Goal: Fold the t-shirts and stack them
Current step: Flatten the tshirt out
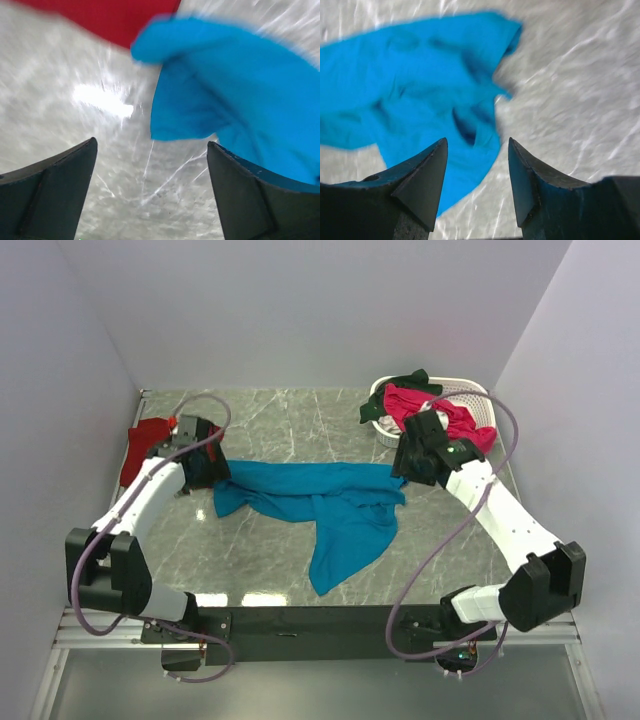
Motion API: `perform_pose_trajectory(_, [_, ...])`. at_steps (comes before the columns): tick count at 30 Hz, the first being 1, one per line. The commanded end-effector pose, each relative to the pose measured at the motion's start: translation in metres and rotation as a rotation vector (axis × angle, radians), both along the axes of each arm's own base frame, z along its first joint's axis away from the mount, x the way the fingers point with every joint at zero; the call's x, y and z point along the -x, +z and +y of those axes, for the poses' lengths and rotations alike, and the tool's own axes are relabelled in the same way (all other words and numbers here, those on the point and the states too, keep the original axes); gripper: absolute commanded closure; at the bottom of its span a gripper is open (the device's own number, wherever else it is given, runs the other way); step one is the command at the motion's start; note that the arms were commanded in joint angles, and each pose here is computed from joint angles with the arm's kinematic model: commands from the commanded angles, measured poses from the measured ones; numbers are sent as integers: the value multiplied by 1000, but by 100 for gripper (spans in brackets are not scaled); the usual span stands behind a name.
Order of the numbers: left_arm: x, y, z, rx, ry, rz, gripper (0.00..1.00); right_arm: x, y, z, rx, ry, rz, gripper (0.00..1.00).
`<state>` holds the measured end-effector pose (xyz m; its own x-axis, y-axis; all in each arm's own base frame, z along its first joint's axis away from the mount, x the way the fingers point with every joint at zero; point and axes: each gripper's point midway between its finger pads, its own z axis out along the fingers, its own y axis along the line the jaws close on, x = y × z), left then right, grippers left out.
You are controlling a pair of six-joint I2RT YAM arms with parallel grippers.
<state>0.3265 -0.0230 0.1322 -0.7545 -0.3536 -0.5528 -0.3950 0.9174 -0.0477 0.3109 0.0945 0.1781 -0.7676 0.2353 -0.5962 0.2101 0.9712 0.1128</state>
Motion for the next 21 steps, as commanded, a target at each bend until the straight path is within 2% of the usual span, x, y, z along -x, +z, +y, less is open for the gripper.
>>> perform_pose_trajectory(1, [19, -39, -15, 103, 50, 58, 10, 21, -4, 24, -69, 56, 14, 41])
perform_pose_trajectory(3, [28, -56, -16, 116, 73, 85, 16, 26, -11, 36, -113, 67, 27, 41])
perform_pose_trajectory(7, [24, -68, -15, 116, 89, 81, 29, 32, -15, 56, -146, 111, 41, 41])
perform_pose_trajectory(21, [16, -105, -17, 115, 96, 120, 42, 71, -44, 90, -126, 211, 124, 42])
